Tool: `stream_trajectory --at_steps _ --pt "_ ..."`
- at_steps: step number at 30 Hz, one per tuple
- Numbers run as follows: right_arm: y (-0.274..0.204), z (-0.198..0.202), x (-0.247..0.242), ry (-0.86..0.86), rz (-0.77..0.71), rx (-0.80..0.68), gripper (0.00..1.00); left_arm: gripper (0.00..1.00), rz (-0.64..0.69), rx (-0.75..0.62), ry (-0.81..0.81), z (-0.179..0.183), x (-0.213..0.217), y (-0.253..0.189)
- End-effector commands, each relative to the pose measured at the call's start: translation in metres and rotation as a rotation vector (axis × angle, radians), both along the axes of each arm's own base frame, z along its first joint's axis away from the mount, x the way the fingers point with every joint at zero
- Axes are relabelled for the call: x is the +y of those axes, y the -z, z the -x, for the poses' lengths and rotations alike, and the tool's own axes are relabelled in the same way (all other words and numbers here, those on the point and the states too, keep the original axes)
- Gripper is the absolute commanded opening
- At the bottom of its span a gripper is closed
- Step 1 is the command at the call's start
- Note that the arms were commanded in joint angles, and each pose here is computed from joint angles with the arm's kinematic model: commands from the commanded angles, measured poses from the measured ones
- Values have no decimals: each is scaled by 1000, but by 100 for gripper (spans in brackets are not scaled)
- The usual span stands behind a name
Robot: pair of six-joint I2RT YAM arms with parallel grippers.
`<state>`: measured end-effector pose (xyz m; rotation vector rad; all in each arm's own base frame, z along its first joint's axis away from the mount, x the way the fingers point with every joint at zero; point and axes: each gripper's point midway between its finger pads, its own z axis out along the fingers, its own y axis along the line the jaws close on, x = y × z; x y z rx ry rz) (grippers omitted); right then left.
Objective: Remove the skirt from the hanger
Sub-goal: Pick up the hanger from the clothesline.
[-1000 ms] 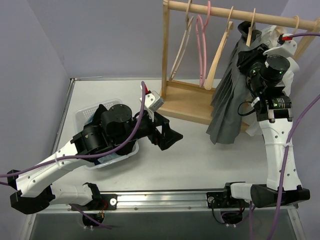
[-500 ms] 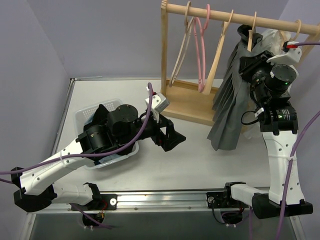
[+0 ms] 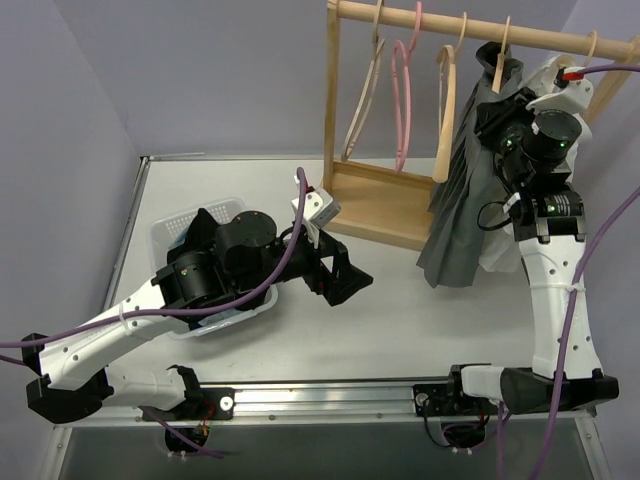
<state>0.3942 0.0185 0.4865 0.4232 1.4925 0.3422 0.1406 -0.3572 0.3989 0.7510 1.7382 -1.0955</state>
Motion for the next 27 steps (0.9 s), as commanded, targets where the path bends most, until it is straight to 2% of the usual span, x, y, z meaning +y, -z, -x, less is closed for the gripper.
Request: stream_trajectory --at_steps 1,8,14,27 --pt "-74 14 2 -23 24 -222 0 97 76 -44 -5 3 8 -30" --pt "-102 14 0 -35 39 -274 0 97 60 -43 -4 2 6 -24" --pt "-119 31 2 -45 14 -314 0 97 57 -38 1 2 2 -21" --pt "-88 83 6 -73 -48 -285 0 97 67 -79 35 15 -17 -45"
